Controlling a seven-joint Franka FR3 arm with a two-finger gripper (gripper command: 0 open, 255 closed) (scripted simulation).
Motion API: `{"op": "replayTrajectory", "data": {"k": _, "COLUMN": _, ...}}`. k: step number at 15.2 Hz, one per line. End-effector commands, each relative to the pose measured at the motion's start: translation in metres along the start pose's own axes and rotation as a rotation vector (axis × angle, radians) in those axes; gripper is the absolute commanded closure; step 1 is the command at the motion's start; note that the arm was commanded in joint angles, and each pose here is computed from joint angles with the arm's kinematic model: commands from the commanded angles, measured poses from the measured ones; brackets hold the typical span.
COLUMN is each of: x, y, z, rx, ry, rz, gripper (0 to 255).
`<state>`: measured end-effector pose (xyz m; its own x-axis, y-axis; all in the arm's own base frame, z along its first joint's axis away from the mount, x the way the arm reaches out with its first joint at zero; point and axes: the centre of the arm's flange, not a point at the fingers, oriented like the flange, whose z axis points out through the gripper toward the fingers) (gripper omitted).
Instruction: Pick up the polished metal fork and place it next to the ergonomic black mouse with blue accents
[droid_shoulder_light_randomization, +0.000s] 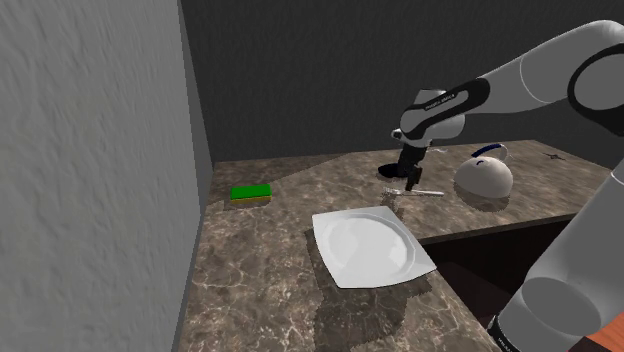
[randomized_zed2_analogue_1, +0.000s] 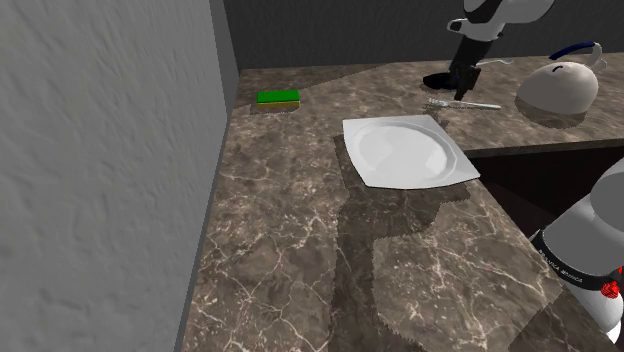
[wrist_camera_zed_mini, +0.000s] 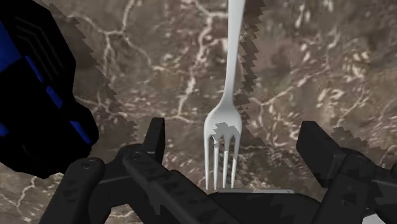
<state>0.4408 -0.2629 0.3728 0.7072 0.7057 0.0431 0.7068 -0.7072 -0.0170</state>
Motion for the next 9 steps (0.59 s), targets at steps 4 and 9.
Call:
{"op": "replayTrajectory", "data": {"k": 4, "x": 0.001, "y": 0.001, "z": -0.034, "rx": 0.001, "ry": 0.000, "rz": 0.000, "gripper": 0}}
{"op": "replayTrajectory", "data": {"k": 9, "x": 0.001, "y": 0.001, "z": -0.034, "rx": 0.001, "ry": 0.000, "rz": 0.000, "gripper": 0}}
